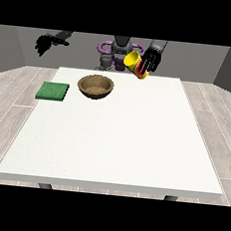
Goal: Pick the cup and pour the ball into the bowl, then pick the bowl and place it on the pad
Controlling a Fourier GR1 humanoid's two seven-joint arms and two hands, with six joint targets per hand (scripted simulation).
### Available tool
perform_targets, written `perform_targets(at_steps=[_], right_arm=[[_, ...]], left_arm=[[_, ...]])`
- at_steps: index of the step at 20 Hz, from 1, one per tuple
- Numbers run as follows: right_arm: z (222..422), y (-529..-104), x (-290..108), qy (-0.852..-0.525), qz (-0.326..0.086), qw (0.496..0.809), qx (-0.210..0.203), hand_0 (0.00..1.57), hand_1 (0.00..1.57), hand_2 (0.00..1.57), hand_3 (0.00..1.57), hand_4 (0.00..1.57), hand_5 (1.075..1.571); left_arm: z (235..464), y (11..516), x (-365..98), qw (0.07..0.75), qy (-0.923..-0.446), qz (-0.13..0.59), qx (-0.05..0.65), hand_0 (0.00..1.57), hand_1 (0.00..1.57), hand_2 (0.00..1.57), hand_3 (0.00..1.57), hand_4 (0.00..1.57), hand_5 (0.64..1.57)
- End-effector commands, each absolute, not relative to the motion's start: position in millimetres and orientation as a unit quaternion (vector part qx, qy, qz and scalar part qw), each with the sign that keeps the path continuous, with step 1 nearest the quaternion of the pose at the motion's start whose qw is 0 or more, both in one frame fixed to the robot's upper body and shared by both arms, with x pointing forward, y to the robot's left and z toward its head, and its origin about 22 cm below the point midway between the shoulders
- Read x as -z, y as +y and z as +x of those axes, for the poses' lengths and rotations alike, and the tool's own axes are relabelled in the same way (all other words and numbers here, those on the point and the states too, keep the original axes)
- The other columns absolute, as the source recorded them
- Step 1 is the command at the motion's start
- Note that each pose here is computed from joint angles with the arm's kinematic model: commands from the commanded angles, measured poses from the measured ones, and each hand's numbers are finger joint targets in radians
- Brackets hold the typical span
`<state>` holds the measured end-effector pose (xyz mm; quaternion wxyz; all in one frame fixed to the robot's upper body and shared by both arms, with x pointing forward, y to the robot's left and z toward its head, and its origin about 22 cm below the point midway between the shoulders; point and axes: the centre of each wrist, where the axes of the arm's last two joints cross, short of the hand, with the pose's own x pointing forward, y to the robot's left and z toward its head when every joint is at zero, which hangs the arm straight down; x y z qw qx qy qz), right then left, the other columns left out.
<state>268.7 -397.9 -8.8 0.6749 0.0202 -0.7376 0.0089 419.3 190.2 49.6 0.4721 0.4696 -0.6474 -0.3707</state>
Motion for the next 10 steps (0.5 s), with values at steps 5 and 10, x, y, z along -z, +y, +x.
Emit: perform_targets(at_steps=[5,10], right_arm=[[267.4,-413.2,12.1,-0.736,0.020,0.677,-0.001,0.00,0.00,0.00,0.00,0.00,1.571],[275.2,-414.1,1.8,-0.728,0.031,0.684,-0.025,0.00,0.00,0.00,0.00,0.00,1.571]], left_arm=[[418.3,111.5,-58.3,0.316,-0.585,0.553,0.502,1.51,1.51,1.57,1.57,1.41,1.378],[403.0,72.3,-40.7,0.239,-0.529,0.552,0.599,1.50,1.50,1.57,1.57,1.57,1.056]])
